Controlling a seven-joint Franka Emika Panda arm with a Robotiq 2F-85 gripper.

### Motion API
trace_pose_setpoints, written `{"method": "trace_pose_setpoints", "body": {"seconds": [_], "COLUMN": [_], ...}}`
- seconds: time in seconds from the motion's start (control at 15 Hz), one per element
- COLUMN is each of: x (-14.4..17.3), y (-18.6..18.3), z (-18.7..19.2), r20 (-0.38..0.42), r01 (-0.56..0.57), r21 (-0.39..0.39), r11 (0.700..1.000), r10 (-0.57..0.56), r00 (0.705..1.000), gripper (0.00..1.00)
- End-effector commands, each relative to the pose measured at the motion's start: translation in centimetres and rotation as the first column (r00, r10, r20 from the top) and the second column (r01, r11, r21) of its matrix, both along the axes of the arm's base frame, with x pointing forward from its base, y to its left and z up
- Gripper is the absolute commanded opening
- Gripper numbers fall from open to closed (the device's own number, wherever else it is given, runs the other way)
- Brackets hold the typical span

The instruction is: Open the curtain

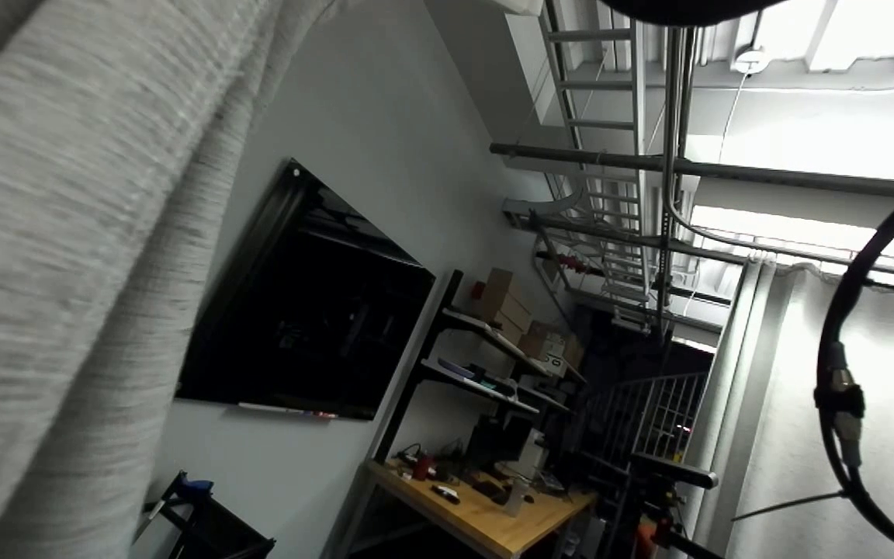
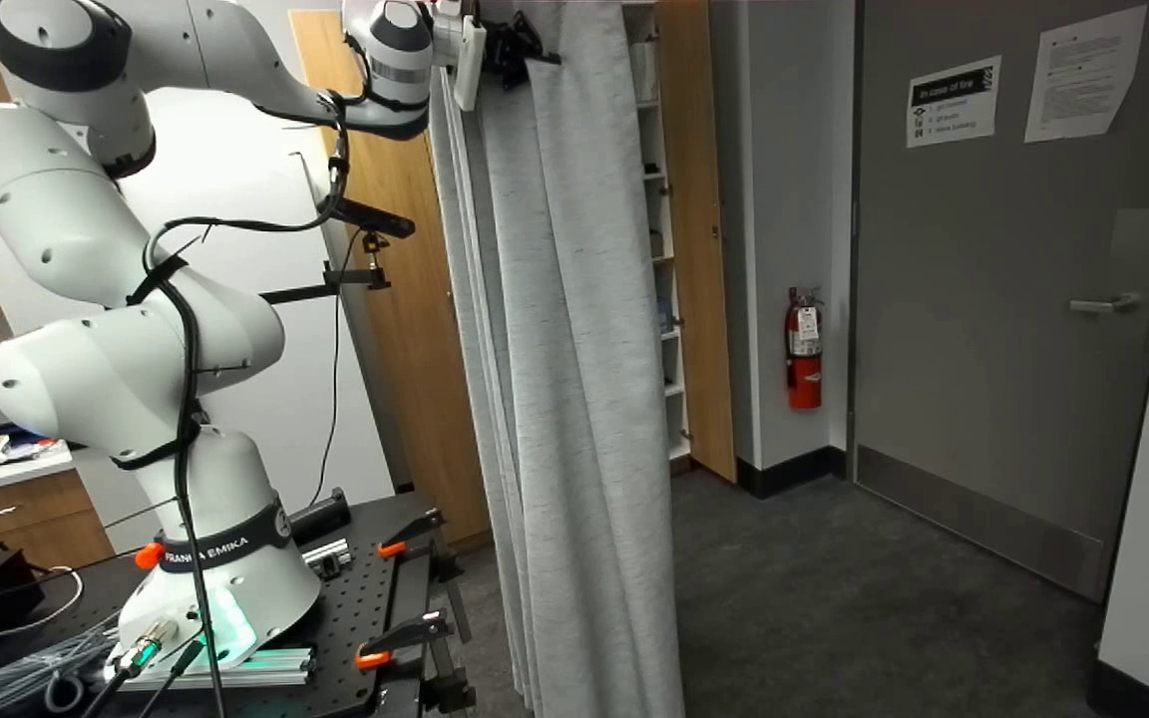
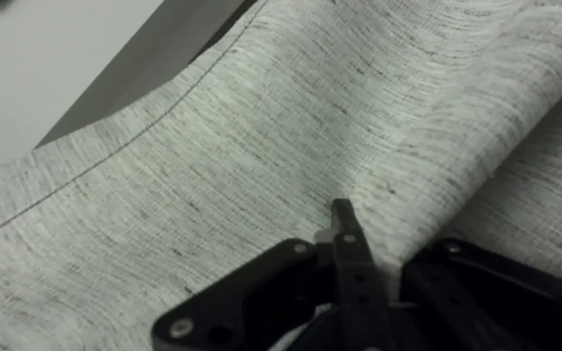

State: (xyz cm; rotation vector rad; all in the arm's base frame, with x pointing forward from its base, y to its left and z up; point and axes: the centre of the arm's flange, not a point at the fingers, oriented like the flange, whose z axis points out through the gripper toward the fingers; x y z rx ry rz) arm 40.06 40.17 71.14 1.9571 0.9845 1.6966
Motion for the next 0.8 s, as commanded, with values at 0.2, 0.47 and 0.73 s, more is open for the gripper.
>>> {"method": "trace_pose_setpoints", "body": {"seconds": [0.2, 0.47, 0.73], "x": [-4.0, -5.3, -5.5], "y": [9.9, 12.0, 12.6], "z": [-5.1, -5.0, -4.8], "r20": [-0.092, -0.100, -0.124], "r01": [-0.193, -0.197, -0.130], "r21": [-0.067, -0.093, -0.105], "r11": [0.979, 0.976, 0.986], "r10": [0.187, 0.188, 0.117], "r00": [0.978, 0.977, 0.985], "gripper": [0.00, 0.00, 0.00]}}
